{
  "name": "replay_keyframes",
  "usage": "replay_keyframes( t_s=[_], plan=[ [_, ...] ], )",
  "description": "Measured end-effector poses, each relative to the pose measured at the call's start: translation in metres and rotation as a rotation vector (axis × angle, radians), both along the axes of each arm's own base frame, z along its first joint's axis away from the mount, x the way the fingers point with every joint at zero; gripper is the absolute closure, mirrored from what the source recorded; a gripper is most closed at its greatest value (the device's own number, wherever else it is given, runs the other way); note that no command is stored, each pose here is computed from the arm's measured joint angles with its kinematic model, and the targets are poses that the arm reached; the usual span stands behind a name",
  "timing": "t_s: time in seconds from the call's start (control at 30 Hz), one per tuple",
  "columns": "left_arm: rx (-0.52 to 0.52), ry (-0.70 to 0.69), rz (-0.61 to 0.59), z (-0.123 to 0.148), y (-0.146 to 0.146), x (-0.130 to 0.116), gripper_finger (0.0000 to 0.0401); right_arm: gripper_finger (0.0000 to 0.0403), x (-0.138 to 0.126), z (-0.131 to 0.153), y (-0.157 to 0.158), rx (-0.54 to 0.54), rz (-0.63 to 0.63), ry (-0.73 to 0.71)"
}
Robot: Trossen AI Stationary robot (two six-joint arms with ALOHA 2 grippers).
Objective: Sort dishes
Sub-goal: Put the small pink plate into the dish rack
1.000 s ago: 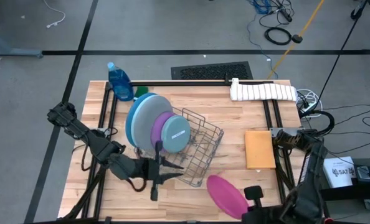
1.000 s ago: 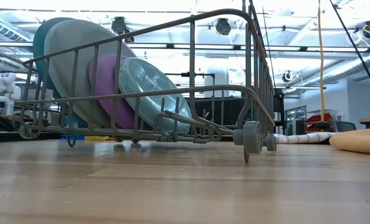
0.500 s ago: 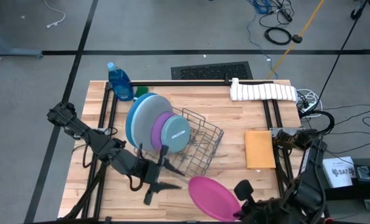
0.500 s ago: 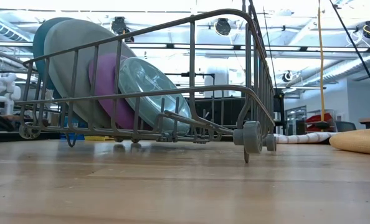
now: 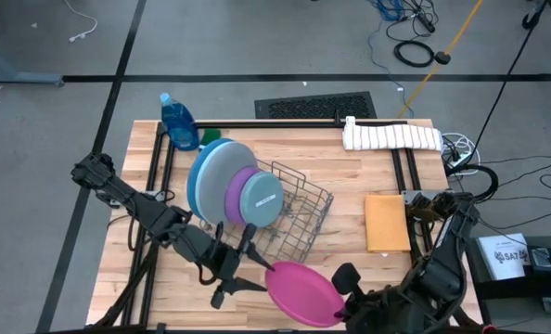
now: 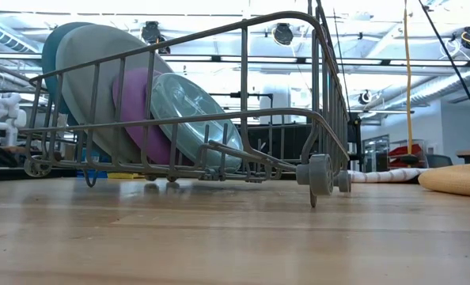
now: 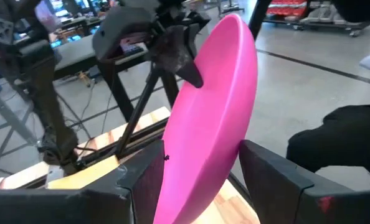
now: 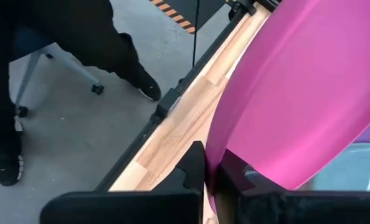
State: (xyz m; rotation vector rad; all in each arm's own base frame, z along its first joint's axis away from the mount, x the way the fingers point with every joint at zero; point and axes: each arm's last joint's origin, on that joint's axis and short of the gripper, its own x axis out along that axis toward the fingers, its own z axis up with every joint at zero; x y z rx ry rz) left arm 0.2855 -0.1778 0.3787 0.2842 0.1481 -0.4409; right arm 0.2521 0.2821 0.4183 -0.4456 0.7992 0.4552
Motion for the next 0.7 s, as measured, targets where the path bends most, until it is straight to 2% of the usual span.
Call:
replay_keyframes(
  t_s=[0.17,0.3,0.43,0.6,0.7],
  plan=[
    [-0.010,0.017,-0.085,-0.002,-0.003,0.000,0.0192,0.0400,0.010,0.001,-0.007,-0.003,0.001,-0.017],
    [0.003,0.025,-0.058,-0.003,-0.002,0.000,0.0205,0.0400,0.019,0.004,-0.011,0.012,0.017,-0.046],
    [0.038,0.024,-0.047,-0.004,-0.001,0.000,0.0256,0.0400,0.023,0.004,-0.016,0.011,0.021,-0.044],
    [0.133,-0.005,-0.126,-0.006,-0.004,-0.002,0.0363,0.0400,0.024,0.006,-0.018,0.023,0.020,-0.046],
    [0.138,0.003,-0.167,-0.007,-0.005,-0.003,0.0367,0.0380,0.026,0.008,-0.016,0.070,-0.015,-0.064]
  ],
)
